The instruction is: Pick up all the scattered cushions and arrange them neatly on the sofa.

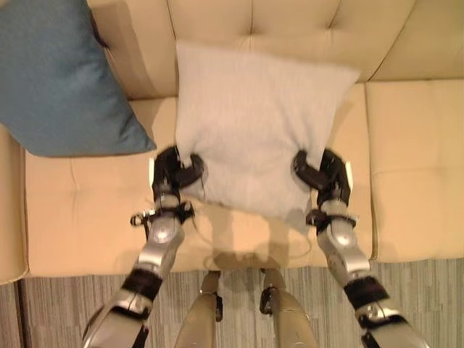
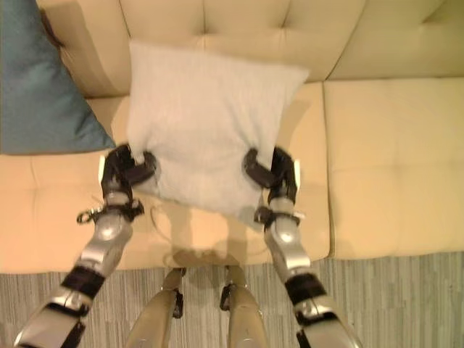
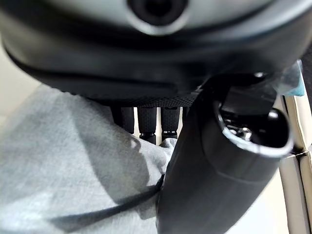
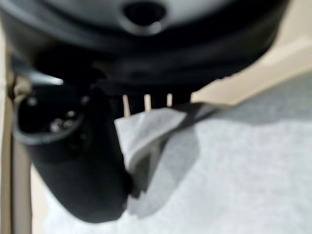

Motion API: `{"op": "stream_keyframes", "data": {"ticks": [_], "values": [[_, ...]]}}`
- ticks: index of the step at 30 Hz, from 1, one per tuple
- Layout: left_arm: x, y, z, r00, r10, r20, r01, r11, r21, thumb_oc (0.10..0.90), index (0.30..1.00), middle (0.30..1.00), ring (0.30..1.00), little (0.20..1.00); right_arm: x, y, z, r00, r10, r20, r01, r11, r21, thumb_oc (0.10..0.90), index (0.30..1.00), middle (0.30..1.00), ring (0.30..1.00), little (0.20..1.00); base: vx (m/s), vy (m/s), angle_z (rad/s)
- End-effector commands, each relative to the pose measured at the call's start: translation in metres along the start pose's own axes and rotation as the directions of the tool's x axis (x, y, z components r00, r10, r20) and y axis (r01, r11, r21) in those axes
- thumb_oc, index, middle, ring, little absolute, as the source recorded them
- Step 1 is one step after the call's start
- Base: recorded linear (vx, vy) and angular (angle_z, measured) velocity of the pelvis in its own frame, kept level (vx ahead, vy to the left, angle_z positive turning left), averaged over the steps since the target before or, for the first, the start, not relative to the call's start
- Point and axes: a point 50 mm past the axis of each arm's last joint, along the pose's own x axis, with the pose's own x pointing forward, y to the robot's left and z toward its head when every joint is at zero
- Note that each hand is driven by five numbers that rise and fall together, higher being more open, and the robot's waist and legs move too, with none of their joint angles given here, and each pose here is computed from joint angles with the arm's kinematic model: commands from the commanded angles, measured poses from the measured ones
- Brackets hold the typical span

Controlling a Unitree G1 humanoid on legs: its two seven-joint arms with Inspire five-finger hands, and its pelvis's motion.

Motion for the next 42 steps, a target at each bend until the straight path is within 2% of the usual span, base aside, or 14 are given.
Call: {"op": "stream_keyframes", "data": {"ticks": [1, 3, 6, 15, 28, 34, 37, 42], "values": [[0.000, -0.031, 0.039, 0.957, -0.186, 0.222, 0.197, 0.980, -0.033, 0.400, 0.300, 0.300, 0.300, 0.300, -0.004, 0.027, 0.026, 0.974, 0.138, 0.179, -0.144, 0.989, 0.019, 0.400, 0.300, 0.300, 0.300, 0.300, 0.07, -0.006, -0.21], [-0.018, -0.013, 0.018, 0.973, -0.181, 0.145, 0.188, 0.982, -0.030, 0.400, 0.300, 0.300, 0.300, 0.300, -0.020, 0.009, 0.009, 0.986, 0.119, 0.114, -0.118, 0.993, -0.019, 0.400, 0.300, 0.300, 0.300, 0.300, 0.11, 0.000, -0.20], [-0.033, -0.001, 0.007, 0.976, -0.196, 0.097, 0.199, 0.980, -0.025, 0.400, 0.300, 0.300, 0.300, 0.300, -0.034, -0.007, -0.001, 0.993, 0.099, 0.068, -0.096, 0.994, -0.046, 0.400, 0.300, 0.300, 0.300, 0.300, 0.08, 0.020, -0.11], [-0.059, 0.009, -0.008, 0.965, -0.263, 0.009, 0.263, 0.965, -0.008, 0.400, 0.300, 0.300, 0.300, 0.300, -0.062, -0.034, -0.018, 0.998, 0.065, -0.021, -0.067, 0.991, -0.115, 0.400, 0.300, 0.300, 0.300, 0.300, 0.05, 0.060, -0.18], [-0.061, 0.017, -0.007, 0.963, -0.269, 0.001, 0.269, 0.962, 0.056, 0.400, 0.300, 0.300, 0.300, 0.300, -0.059, -0.021, -0.014, 0.997, 0.077, 0.014, -0.074, 0.991, -0.111, 0.400, 0.300, 0.300, 0.300, 0.300, -0.16, 0.044, -0.40], [-0.061, 0.019, -0.008, 0.968, -0.250, -0.004, 0.250, 0.968, 0.022, 0.400, 0.300, 0.300, 0.300, 0.300, -0.057, -0.016, -0.011, 0.996, 0.083, 0.030, -0.079, 0.990, -0.119, 0.400, 0.300, 0.300, 0.300, 0.300, -0.17, -0.084, -0.26], [-0.064, 0.016, -0.012, 0.966, -0.259, -0.020, 0.259, 0.966, 0.009, 0.400, 0.300, 0.300, 0.300, 0.300, -0.057, -0.019, -0.005, 0.996, 0.073, 0.057, -0.065, 0.988, -0.138, 0.400, 0.300, 0.300, 0.300, 0.300, -0.19, -0.188, -0.19], [-0.056, -0.007, -0.003, 0.950, -0.310, 0.024, 0.311, 0.950, -0.016, 0.400, 0.300, 0.300, 0.300, 0.300, -0.050, -0.028, 0.007, 0.994, 0.051, 0.102, -0.032, 0.984, -0.178, 0.400, 0.300, 0.300, 0.300, 0.300, -0.23, -0.088, 0.07]]}}
